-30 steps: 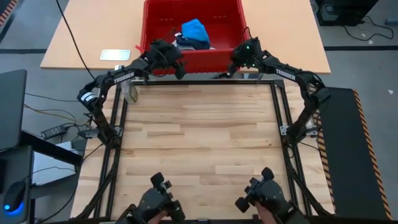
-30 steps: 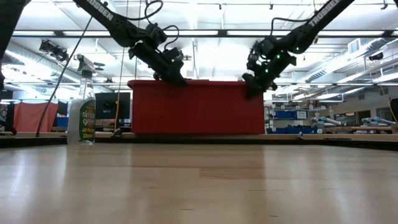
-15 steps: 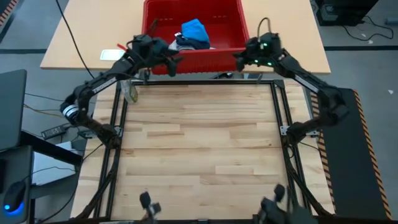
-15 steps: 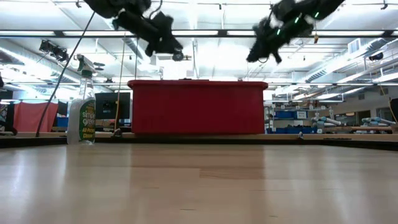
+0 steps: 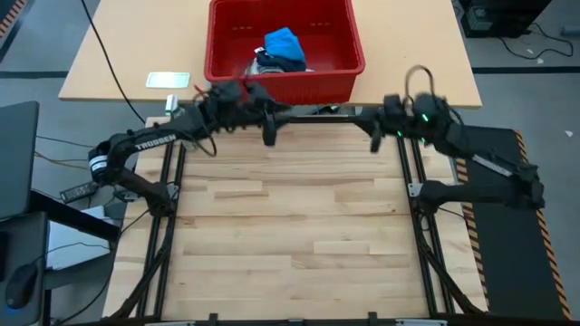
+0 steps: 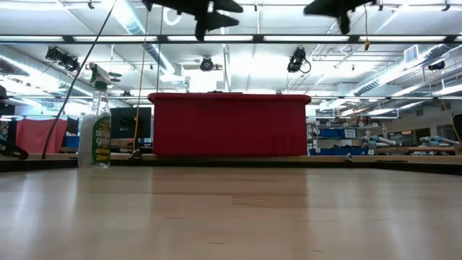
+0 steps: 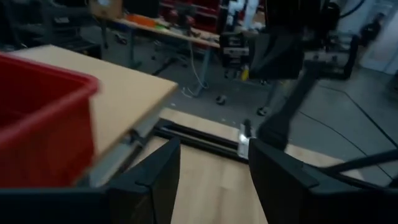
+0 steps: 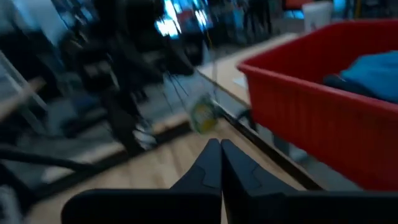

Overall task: Fold laundry
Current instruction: Return to Home Position

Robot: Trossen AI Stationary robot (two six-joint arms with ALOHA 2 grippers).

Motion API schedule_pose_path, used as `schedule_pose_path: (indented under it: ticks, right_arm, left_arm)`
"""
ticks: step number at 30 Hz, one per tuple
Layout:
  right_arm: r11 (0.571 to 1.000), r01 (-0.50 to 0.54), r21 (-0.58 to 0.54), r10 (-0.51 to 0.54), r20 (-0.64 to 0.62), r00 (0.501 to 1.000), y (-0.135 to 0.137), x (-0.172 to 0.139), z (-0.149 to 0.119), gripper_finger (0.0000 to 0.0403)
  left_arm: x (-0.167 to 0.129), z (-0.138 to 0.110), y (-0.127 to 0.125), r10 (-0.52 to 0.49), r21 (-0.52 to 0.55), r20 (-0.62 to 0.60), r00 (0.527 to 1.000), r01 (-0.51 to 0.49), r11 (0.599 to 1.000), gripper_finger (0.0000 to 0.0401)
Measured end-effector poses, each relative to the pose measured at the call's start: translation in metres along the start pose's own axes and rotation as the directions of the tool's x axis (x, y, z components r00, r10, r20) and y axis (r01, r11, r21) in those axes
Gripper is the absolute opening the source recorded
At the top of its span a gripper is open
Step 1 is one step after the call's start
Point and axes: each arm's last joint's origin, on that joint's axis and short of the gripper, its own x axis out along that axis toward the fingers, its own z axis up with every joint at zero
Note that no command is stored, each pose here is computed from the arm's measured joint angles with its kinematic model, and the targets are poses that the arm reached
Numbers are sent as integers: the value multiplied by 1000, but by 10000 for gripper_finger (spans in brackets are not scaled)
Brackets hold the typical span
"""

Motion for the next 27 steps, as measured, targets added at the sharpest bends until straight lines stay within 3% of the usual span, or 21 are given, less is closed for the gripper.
schedule_pose_path:
  ticks: [5,11,15,20,27]
  right_arm:
    - [993,-106,55,99,123,988,24,-36,-32,1]
    - [965,-252,77,242,114,963,36,-67,-59,1]
    - [979,-190,73,186,59,981,32,-85,-77,0]
    - [969,-246,38,239,125,963,26,-109,-89,0]
    - [961,-275,30,267,156,951,13,-122,-119,0]
  left_arm:
    - [16,-14,-39,-14,-14,-20,1000,13,1000,192]
    - [32,-29,-62,-30,-70,-40,999,27,997,192]
    - [43,-42,-76,-27,-58,-62,998,24,998,192]
    - [58,-61,-84,-30,-68,-113,993,23,997,192]
    - [67,-72,-106,-57,-102,-93,994,48,994,192]
